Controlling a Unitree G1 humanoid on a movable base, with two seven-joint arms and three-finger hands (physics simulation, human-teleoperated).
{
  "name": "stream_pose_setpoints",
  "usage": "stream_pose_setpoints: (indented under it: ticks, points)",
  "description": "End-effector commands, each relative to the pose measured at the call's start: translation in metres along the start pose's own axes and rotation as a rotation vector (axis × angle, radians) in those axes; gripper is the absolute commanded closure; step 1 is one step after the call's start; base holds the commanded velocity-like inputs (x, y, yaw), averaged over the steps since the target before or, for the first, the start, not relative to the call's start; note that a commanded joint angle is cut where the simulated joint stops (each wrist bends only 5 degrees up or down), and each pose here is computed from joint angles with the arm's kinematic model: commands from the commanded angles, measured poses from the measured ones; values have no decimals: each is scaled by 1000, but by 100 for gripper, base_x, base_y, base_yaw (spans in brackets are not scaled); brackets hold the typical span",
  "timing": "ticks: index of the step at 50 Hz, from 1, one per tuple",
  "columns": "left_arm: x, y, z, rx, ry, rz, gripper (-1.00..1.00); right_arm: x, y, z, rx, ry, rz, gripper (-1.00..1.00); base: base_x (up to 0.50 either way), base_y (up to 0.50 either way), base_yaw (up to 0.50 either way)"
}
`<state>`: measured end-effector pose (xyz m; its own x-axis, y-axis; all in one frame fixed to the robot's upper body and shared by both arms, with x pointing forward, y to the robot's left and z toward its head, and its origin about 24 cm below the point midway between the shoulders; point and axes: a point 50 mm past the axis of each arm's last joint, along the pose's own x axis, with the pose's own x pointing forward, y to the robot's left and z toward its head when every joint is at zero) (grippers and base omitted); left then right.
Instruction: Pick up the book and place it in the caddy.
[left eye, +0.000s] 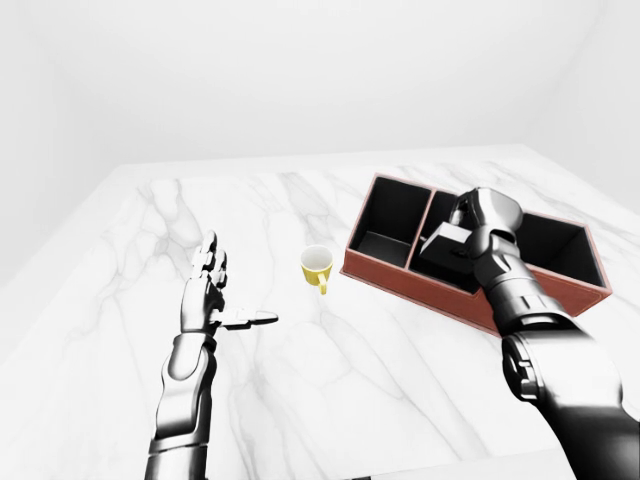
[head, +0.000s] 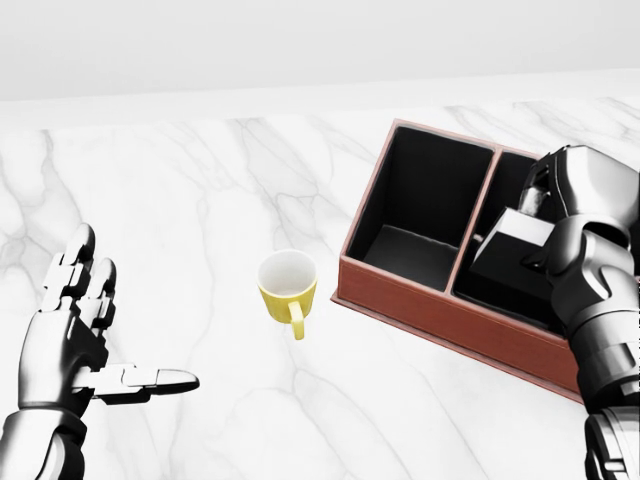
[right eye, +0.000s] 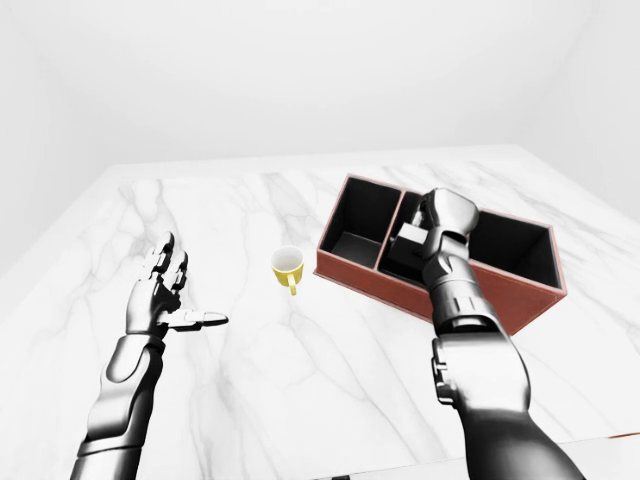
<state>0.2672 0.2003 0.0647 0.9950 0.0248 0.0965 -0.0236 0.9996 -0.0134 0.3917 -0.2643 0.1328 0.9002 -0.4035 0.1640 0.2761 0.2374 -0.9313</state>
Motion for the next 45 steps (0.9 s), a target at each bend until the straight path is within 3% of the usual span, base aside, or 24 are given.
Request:
stream_pose_setpoints:
  ticks: [1, 45]
  points:
    - [0, 1, -2, -3, 4, 3, -100, 1, -2, 3, -14, -2, -38, 100, 0, 0, 0]
    - [2, 8, -12, -14, 18, 18, -100, -5, 14, 18, -91, -45, -15, 100, 0, 0, 0]
